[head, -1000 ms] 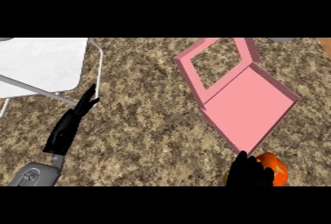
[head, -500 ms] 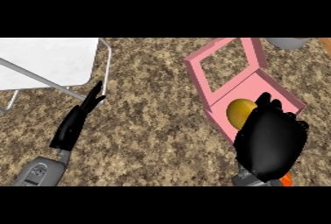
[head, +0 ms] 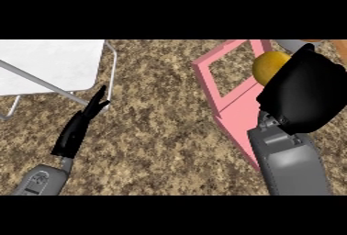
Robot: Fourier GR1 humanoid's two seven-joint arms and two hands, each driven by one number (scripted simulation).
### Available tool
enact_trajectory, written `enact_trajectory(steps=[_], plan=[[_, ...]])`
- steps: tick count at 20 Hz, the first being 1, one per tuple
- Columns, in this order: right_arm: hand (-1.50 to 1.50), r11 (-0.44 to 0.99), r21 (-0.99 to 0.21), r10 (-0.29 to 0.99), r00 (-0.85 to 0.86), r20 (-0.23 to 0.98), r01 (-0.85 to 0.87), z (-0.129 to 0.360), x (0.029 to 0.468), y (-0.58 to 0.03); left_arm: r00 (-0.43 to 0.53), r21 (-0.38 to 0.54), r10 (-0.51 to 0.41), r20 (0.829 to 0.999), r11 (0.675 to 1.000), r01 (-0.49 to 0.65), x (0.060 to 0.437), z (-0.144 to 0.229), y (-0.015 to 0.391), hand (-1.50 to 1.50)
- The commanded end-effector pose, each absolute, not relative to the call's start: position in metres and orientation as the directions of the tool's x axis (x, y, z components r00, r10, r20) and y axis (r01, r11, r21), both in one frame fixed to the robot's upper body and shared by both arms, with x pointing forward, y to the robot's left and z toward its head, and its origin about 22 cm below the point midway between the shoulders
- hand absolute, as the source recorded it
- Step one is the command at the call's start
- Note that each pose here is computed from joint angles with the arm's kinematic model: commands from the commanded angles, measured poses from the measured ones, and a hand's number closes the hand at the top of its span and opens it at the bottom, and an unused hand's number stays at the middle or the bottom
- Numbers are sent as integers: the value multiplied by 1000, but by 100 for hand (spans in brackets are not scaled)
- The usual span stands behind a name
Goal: Pick the lemon from the cutting board and place it in the cardboard box
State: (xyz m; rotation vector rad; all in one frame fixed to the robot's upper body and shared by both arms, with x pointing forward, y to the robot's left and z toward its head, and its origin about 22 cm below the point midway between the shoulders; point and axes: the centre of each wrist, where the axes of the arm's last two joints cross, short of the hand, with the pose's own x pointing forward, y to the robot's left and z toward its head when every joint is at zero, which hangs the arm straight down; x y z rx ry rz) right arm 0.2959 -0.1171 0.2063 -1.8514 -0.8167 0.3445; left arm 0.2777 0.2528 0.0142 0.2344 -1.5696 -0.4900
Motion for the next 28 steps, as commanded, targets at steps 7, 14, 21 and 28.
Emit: enact_trajectory(steps=[7,14,21,28], plan=[[150,-164,-972,402,911,89,167,216,342,-138,23,449,-454,891,886,112,267,-8,272,0],[-150,228,-964,356,909,216,140,200,345,-191,25,446,-450,893,890,90,272,4,282,0],[-150,239,-851,505,689,520,467,182,331,-173,39,445,-450,892,890,94,275,-1,272,0],[-150,306,-601,402,472,785,739,180,327,-186,30,461,-466,885,882,101,271,0,275,0]])
